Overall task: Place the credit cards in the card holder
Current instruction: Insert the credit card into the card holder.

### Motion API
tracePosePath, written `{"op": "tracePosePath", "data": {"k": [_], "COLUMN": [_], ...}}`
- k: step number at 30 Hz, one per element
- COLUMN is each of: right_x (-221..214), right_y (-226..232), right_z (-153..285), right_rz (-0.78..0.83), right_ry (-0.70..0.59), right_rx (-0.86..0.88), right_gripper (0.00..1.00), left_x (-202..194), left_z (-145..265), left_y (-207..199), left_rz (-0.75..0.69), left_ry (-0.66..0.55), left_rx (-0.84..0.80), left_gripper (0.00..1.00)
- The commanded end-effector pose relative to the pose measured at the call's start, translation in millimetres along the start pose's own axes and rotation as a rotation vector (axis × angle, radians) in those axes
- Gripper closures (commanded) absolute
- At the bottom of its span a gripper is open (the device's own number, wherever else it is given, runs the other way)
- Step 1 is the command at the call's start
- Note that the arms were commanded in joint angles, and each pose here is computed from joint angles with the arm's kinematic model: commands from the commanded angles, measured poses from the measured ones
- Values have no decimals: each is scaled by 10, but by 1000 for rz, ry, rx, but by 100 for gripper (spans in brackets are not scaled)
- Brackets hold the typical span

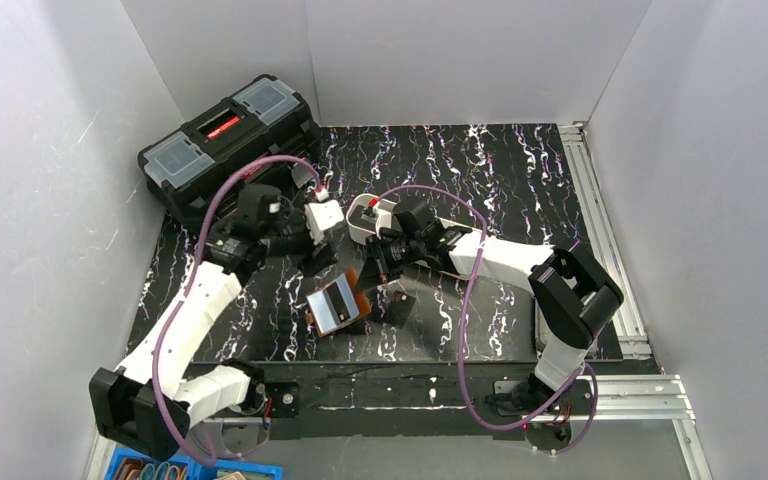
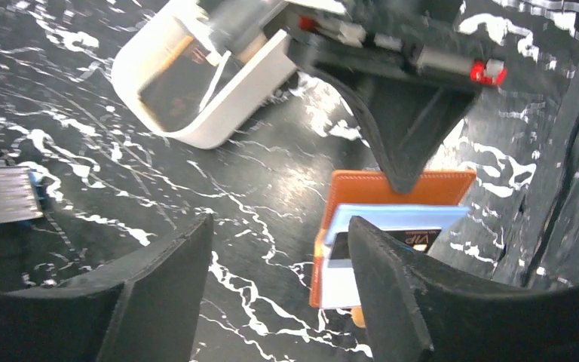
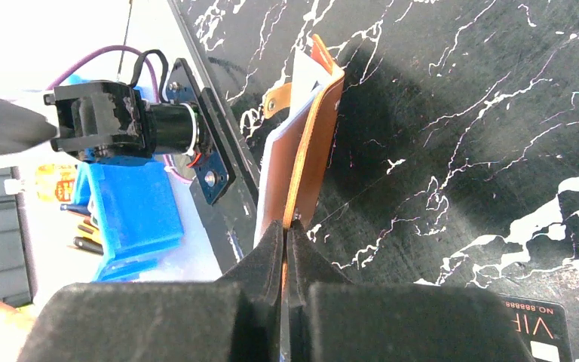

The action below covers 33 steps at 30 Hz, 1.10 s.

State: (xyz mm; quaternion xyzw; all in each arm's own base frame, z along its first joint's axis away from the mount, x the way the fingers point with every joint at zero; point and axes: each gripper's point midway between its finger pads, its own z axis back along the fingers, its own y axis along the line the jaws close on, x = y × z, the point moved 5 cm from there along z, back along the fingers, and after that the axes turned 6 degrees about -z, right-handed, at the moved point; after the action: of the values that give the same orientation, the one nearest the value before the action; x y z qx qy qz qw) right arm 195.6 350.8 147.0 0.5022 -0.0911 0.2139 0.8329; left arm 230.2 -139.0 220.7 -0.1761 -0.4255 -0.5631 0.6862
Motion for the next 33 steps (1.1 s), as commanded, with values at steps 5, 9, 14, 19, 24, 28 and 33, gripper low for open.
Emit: {"op": "tracePosePath", "data": {"k": [5, 9, 14, 19, 24, 28, 33], "right_x": [165, 188, 162, 165, 134, 78, 63], "right_y": [283, 448, 613, 735, 848, 904, 921], "right_z": [102, 174, 255, 297, 263, 229, 220], "right_rz": [108, 154, 230, 278, 324, 349, 355], "right_ry": [-14, -13, -15, -18, 9, 27, 31], "right_rx": [92, 152, 214, 250, 258, 256, 257], "right_gripper": [99, 99, 99, 99, 99, 99, 99], "left_x": [-4, -142, -115, -94, -72, -110, -126], "left_z": [171, 98, 85, 94, 25, 6, 19], "left_y": [-340, -506, -479, -475, -383, -357, -304], "left_rz": [79, 92, 28, 14, 26, 26, -5], "left_ry": [-36, -42, -65, -66, -74, -52, -21], "left_rx": [-327, -467, -501, -551, -504, -486, -455], "left_gripper": [29, 29, 27, 27, 29, 29, 31]}}
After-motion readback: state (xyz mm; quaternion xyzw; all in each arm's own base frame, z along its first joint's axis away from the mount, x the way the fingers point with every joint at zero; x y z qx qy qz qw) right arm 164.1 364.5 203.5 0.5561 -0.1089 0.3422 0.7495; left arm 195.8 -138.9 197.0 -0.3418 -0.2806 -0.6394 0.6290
